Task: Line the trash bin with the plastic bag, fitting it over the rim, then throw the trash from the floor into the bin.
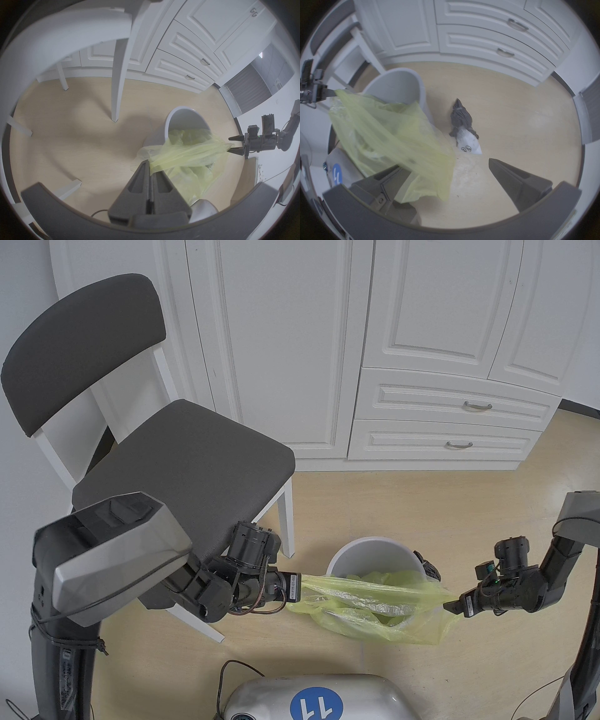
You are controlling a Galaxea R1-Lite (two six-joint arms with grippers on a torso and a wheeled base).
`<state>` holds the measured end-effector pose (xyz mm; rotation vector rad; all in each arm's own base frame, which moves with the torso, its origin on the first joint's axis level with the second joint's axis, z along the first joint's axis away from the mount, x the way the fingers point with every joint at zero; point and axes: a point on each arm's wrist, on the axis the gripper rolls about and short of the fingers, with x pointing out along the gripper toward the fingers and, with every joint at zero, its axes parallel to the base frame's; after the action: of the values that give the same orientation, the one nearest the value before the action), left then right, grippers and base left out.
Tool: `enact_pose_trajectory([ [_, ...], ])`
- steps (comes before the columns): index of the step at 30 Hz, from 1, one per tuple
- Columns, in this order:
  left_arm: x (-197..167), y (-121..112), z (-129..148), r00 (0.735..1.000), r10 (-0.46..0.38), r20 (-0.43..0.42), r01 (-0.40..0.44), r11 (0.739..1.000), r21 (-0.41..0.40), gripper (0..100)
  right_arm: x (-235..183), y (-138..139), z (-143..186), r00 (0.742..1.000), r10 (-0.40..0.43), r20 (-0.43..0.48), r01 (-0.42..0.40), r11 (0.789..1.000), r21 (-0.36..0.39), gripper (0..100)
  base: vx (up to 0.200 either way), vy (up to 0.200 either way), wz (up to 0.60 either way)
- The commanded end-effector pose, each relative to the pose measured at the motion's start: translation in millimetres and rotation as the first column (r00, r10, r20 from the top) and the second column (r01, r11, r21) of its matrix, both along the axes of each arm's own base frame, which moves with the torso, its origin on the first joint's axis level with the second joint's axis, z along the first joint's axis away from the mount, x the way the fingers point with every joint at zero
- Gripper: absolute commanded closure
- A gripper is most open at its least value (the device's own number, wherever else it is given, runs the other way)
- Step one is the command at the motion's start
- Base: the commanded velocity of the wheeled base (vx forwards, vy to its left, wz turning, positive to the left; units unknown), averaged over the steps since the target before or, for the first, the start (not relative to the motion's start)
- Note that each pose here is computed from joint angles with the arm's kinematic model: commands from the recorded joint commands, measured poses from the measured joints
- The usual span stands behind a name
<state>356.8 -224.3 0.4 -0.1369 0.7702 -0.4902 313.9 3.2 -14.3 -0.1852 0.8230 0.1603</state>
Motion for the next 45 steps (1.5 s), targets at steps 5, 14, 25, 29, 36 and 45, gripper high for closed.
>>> enact_pose_trajectory([
  [5, -41.9, 19.0, 33.9, 1.000, 0.018, 0.026, -0.015, 0.995, -0.094, 100, -41.1, -38.8, 58.2, 0.960, 0.215, 0.180, -0.220, 0.976, 0.006, 0, 0.000, 0.000, 0.00],
  [14, -17.9, 3.0, -15.2, 0.999, 0.024, 0.023, -0.020, 0.989, -0.143, 100, -40.2, 1.5, 62.3, 0.942, 0.258, 0.214, -0.286, 0.952, 0.112, 0, 0.000, 0.000, 0.00],
  [25, -17.9, 3.0, -27.0, 1.000, 0.025, 0.001, -0.025, 0.991, -0.132, 100, -7.5, 79.2, 82.1, 0.863, 0.318, 0.393, -0.373, 0.925, 0.070, 0, 0.000, 0.000, 0.00],
  [29, -16.4, 2.1, -23.2, 0.998, 0.060, -0.025, -0.063, 0.982, -0.176, 100, 6.1, 103.8, 67.7, 0.847, 0.389, 0.362, -0.432, 0.900, 0.046, 0, 0.000, 0.000, 0.00],
  [36, -18.9, 2.9, -20.4, 0.997, 0.066, -0.030, -0.070, 0.980, -0.186, 0, 23.0, 113.0, 39.6, 0.864, 0.444, 0.236, -0.452, 0.892, -0.021, 0, 0.000, 0.000, 0.00],
  [45, -26.7, 8.7, -28.4, 1.000, 0.027, 0.011, -0.026, 0.990, -0.139, 0, 33.2, 112.7, 12.5, 0.885, 0.438, 0.160, -0.442, 0.897, -0.010, 0, 0.000, 0.000, 0.00],
])
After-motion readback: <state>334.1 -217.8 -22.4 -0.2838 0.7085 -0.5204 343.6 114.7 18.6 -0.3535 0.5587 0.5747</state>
